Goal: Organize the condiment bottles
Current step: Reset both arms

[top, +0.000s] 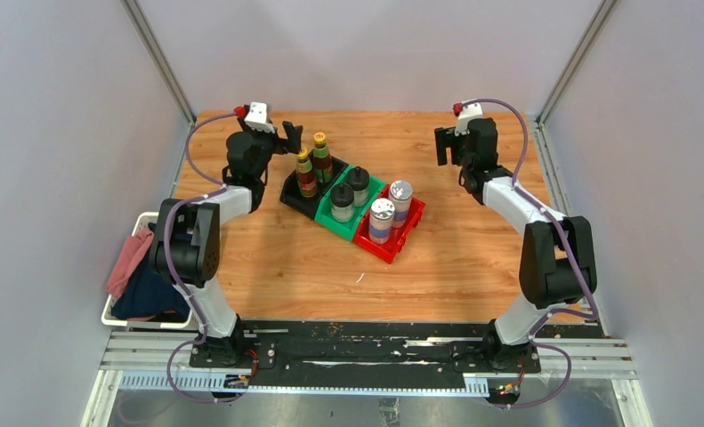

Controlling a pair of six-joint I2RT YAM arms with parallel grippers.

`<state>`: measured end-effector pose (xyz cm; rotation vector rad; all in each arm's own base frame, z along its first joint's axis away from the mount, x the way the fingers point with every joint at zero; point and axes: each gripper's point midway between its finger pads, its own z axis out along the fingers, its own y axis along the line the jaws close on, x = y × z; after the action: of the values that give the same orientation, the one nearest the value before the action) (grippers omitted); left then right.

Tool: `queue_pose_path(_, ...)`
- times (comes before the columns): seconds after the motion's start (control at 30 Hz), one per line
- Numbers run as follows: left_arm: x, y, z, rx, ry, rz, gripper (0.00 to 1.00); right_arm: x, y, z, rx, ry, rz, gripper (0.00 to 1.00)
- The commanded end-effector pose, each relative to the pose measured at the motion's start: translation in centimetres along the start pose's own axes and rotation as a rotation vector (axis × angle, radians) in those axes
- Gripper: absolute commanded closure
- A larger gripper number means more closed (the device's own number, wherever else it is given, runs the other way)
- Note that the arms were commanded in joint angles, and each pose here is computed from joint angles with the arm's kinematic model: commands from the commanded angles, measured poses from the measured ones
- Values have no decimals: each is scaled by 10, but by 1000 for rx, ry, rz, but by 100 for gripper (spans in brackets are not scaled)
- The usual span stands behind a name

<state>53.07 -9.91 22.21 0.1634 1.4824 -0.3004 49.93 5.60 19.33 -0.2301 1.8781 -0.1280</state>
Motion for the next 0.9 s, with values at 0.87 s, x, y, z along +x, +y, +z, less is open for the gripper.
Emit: queue_pose_path(0.87, 13, 95, -15, -70, 48, 19, 4, 5, -72, 13, 153, 28, 51, 5)
